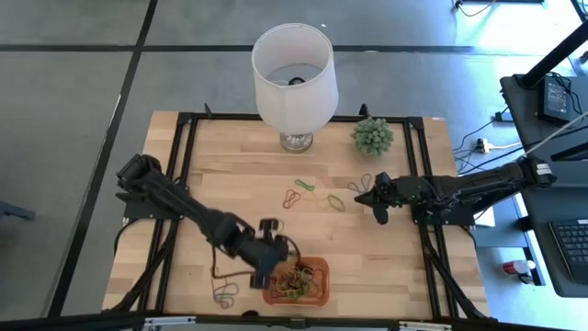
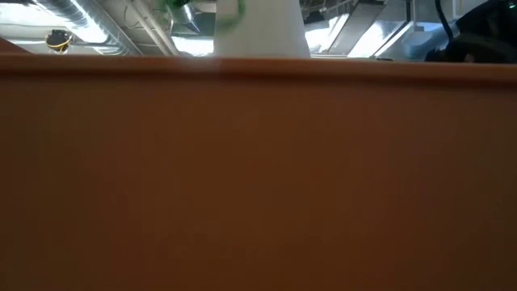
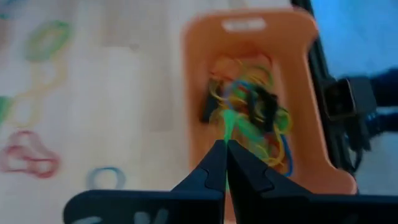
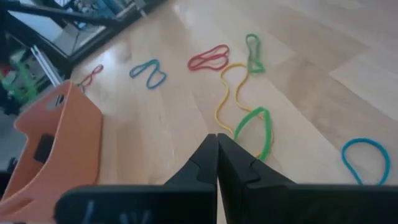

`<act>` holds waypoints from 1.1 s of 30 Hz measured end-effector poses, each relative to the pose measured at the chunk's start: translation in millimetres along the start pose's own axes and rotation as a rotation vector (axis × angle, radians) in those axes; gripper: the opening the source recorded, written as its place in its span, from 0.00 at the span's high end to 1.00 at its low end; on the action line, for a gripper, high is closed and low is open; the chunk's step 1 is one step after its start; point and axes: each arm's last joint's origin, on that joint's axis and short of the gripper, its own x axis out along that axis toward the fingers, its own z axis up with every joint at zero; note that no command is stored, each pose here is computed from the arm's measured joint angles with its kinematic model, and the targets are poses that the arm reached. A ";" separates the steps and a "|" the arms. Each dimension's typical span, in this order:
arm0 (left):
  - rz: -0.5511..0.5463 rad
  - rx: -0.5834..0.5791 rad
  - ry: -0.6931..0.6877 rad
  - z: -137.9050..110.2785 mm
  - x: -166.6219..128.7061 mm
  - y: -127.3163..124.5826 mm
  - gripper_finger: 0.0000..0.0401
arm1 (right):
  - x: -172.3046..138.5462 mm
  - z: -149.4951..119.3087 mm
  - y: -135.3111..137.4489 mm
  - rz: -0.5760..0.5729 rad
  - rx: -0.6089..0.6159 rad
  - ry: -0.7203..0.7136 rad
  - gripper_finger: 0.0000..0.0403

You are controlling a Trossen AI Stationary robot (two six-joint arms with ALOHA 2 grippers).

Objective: Pick and place rubber bands into bin
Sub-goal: Put the green rubber band into the orange bin, then put the yellow rubber band into the orange bin

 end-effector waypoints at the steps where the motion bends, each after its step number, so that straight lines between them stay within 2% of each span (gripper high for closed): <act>1: -0.010 0.012 0.021 -3.0 7.0 -4.8 0.99 | -0.3 0.0 1.7 0.005 0.009 -0.004 0.99; 7: -0.031 0.026 0.145 -19.4 42.2 -20.1 0.99 | -2.6 7.6 18.4 0.059 -0.001 -0.018 0.99; 12: -0.053 0.001 0.188 -25.1 55.1 -25.1 0.97 | -3.7 12.1 28.6 0.065 -0.017 -0.031 1.00; 20: -0.092 -0.009 0.179 -22.7 56.4 -25.8 0.80 | 1.4 7.2 36.7 0.060 -0.027 0.016 1.00; 24: -0.073 -0.023 0.181 -19.1 47.3 -16.7 0.73 | 4.9 1.0 38.1 0.054 -0.043 0.058 1.00; 27: -0.030 -0.059 0.163 -14.7 32.5 -6.6 0.71 | 7.2 -1.9 38.1 0.045 -0.052 0.078 1.00; 30: -0.004 -0.084 0.132 -8.5 12.0 6.2 0.75 | 8.6 -3.1 37.6 0.037 -0.056 0.087 1.00; 33: 0.018 -0.080 0.135 -4.9 -7.2 24.2 0.83 | 9.4 -3.9 37.3 0.033 -0.060 0.092 0.99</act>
